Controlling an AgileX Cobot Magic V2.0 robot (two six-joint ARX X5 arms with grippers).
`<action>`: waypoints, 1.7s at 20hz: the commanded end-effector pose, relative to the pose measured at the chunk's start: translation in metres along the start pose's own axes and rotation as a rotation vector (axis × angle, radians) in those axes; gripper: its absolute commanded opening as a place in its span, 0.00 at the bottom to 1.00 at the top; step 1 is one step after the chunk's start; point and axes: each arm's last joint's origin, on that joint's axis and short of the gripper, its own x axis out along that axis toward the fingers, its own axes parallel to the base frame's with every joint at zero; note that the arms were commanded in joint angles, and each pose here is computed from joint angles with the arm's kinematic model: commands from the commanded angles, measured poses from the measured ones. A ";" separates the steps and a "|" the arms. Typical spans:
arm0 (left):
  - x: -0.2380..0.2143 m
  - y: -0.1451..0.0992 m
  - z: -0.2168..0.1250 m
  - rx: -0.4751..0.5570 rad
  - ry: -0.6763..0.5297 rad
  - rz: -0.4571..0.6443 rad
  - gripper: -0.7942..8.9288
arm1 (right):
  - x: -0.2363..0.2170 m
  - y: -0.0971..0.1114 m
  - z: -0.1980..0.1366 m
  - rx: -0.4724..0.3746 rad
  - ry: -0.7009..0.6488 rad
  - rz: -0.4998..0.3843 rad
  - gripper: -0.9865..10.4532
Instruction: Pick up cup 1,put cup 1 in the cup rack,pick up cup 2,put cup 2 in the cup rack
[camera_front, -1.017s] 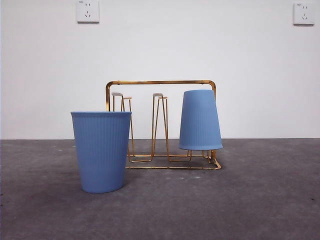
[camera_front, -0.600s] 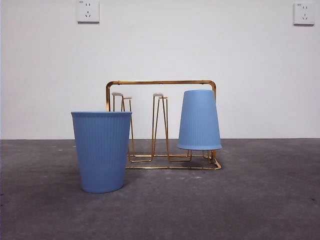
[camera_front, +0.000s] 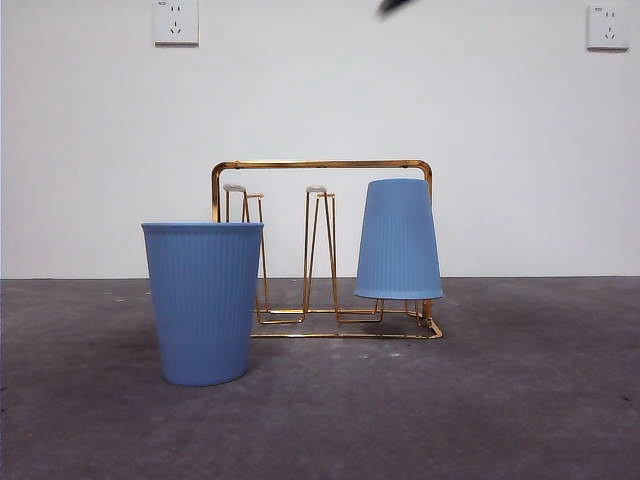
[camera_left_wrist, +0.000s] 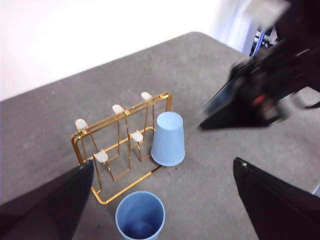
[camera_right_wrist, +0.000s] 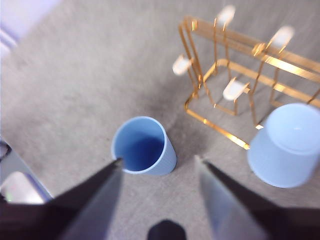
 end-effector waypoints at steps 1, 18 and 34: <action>-0.005 0.001 0.001 0.013 -0.029 0.004 0.56 | 0.030 -0.007 0.001 0.022 0.049 0.018 0.44; -0.004 0.001 0.001 0.014 -0.027 0.018 0.56 | 0.184 -0.008 -0.039 0.022 0.317 -0.020 0.38; -0.003 -0.003 0.019 -0.210 -0.183 -0.102 0.56 | 0.177 0.001 -0.031 -0.101 0.255 0.067 0.08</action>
